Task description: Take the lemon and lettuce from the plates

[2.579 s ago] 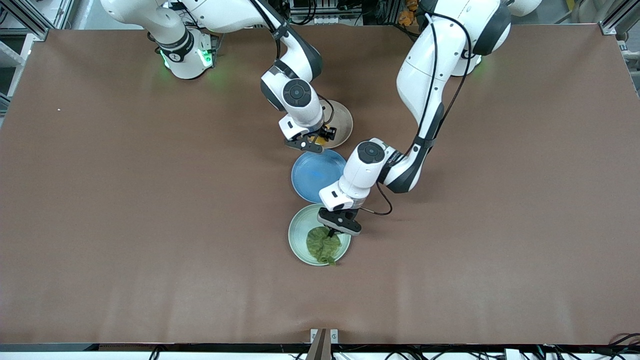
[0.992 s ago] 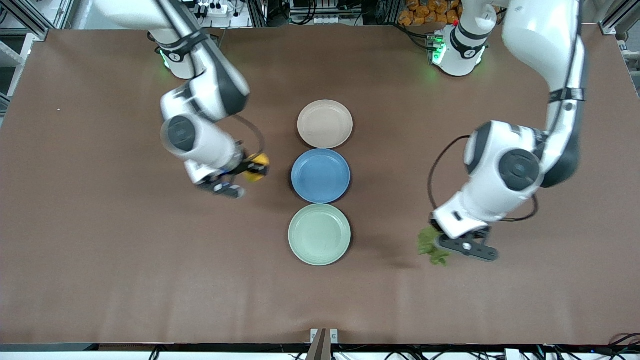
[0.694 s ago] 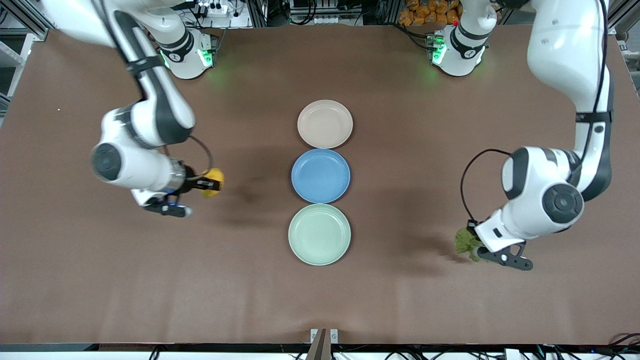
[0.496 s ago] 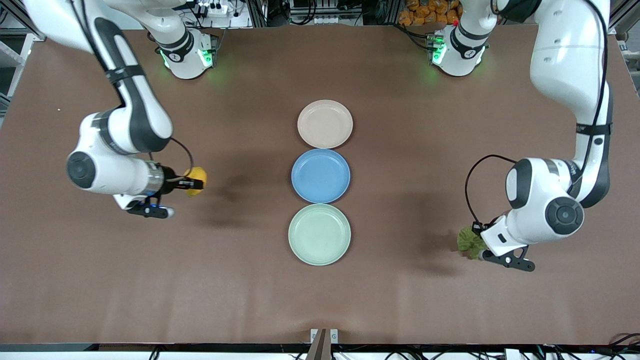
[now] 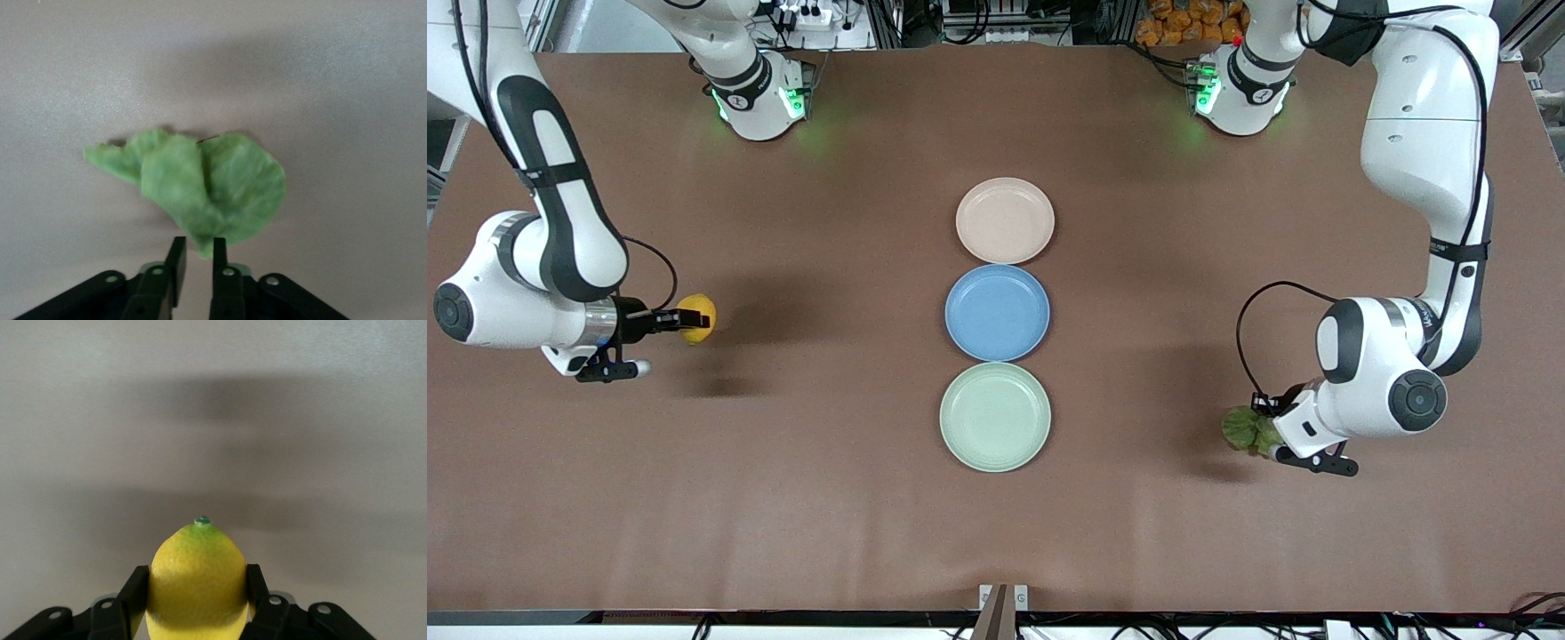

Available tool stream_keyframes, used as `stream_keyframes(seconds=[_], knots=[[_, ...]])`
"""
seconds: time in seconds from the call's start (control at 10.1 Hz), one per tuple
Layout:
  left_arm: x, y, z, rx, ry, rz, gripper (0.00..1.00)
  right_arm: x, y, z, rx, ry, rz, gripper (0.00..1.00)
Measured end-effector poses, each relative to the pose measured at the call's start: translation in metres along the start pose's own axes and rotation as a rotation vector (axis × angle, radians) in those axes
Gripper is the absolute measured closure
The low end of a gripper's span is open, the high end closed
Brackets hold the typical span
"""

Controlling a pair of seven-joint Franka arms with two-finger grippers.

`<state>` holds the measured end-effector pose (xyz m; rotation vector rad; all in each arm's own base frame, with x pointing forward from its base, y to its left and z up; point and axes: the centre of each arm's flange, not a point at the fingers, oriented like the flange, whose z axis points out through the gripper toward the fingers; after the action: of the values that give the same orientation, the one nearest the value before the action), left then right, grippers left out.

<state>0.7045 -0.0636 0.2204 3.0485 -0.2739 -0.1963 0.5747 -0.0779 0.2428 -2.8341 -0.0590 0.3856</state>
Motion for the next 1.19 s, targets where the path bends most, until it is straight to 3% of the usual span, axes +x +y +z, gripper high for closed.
stream_keyframes(seconds=[0.2, 0.4, 0.5, 0.69, 0.89, 1.19], knots=[[0.004, 0.005, -0.02, 0.0, 0.032, -0.005, 0.45, 0.006, 0.001, 0.012, -0.004, 0.014, -0.005, 0.36], [0.001, 0.01, -0.079, 0.0, 0.081, -0.003, 0.12, 0.008, 0.003, 0.018, -0.002, 0.009, -0.003, 0.36], [-0.006, 0.009, -0.114, 0.001, 0.101, -0.005, 0.0, 0.008, 0.004, 0.02, -0.001, 0.006, -0.002, 0.35], [-0.025, 0.007, -0.185, 0.044, 0.149, 0.006, 0.0, 0.007, 0.006, 0.02, 0.0, 0.004, 0.001, 0.26], [-0.05, 0.011, -0.251, 0.084, 0.194, 0.019, 0.0, 0.007, 0.006, 0.02, 0.002, 0.002, 0.002, 0.02], [-0.094, 0.008, -0.322, 0.084, 0.217, 0.002, 0.0, 0.009, -0.001, 0.0, 0.027, -0.05, -0.008, 0.0]])
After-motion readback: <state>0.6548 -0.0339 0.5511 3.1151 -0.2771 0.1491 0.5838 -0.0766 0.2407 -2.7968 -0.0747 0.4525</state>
